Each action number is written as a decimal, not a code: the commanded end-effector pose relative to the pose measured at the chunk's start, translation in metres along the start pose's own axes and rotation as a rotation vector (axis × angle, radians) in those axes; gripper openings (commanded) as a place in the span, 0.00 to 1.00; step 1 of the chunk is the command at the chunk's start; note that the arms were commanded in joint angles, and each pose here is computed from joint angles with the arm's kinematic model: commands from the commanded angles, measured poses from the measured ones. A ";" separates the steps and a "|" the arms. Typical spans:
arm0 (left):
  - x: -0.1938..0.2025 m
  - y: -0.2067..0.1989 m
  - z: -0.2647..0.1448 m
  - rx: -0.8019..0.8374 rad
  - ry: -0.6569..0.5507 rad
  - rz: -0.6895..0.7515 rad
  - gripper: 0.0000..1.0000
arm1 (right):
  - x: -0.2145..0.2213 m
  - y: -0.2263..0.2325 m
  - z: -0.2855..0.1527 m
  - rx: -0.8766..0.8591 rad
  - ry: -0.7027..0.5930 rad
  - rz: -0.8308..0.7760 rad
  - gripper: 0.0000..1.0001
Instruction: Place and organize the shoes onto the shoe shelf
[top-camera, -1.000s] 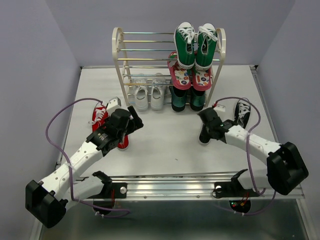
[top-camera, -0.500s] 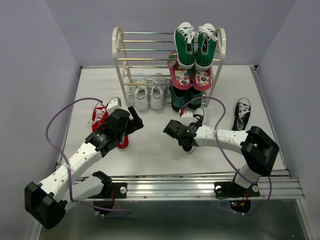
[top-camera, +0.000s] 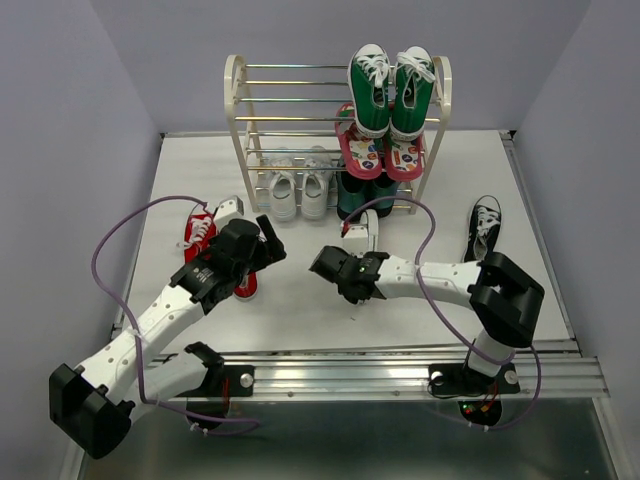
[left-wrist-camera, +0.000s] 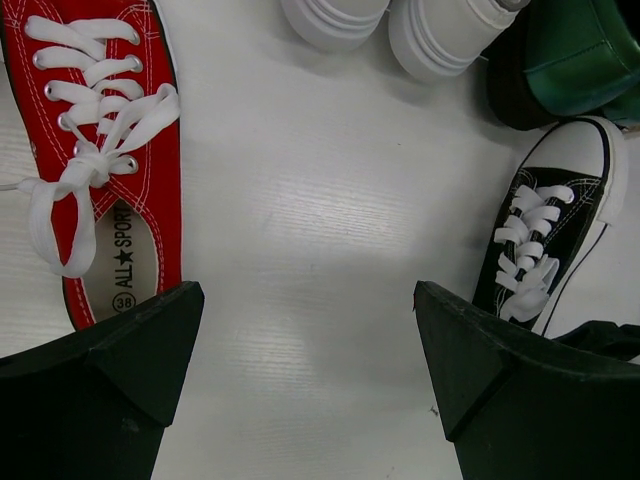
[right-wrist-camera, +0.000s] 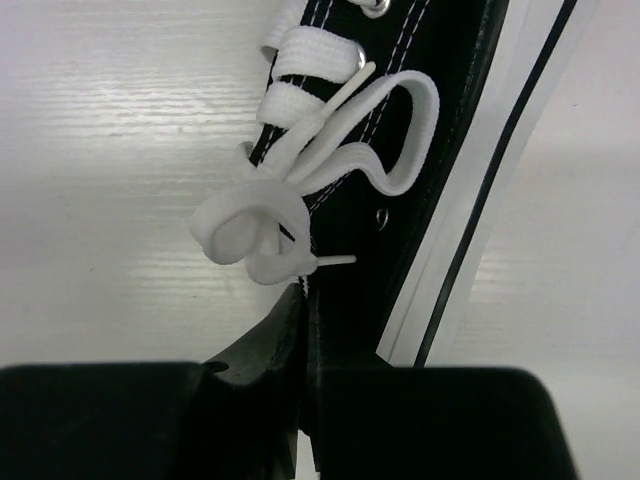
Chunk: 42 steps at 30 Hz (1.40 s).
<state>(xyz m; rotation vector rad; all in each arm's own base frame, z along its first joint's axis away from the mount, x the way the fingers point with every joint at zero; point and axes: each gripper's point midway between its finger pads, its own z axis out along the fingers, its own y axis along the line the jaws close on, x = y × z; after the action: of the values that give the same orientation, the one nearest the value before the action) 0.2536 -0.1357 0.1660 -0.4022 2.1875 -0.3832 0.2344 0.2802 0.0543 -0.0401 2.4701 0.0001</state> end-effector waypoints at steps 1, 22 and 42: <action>-0.008 -0.005 -0.001 0.006 -0.010 0.026 0.99 | -0.016 0.105 -0.056 -0.434 -0.007 0.236 0.01; 0.003 -0.006 -0.007 0.036 0.044 0.035 0.99 | -0.011 0.140 -0.081 -0.584 -0.054 0.110 0.53; 0.114 -0.017 -0.014 0.107 0.400 0.097 0.99 | -0.072 -0.058 -0.048 -0.131 -0.182 0.299 1.00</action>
<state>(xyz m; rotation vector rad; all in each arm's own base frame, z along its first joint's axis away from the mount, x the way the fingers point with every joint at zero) 0.1946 -0.1916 0.1086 -0.1810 2.4883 -0.5604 0.2447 0.2919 0.1459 0.1313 2.2874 0.4834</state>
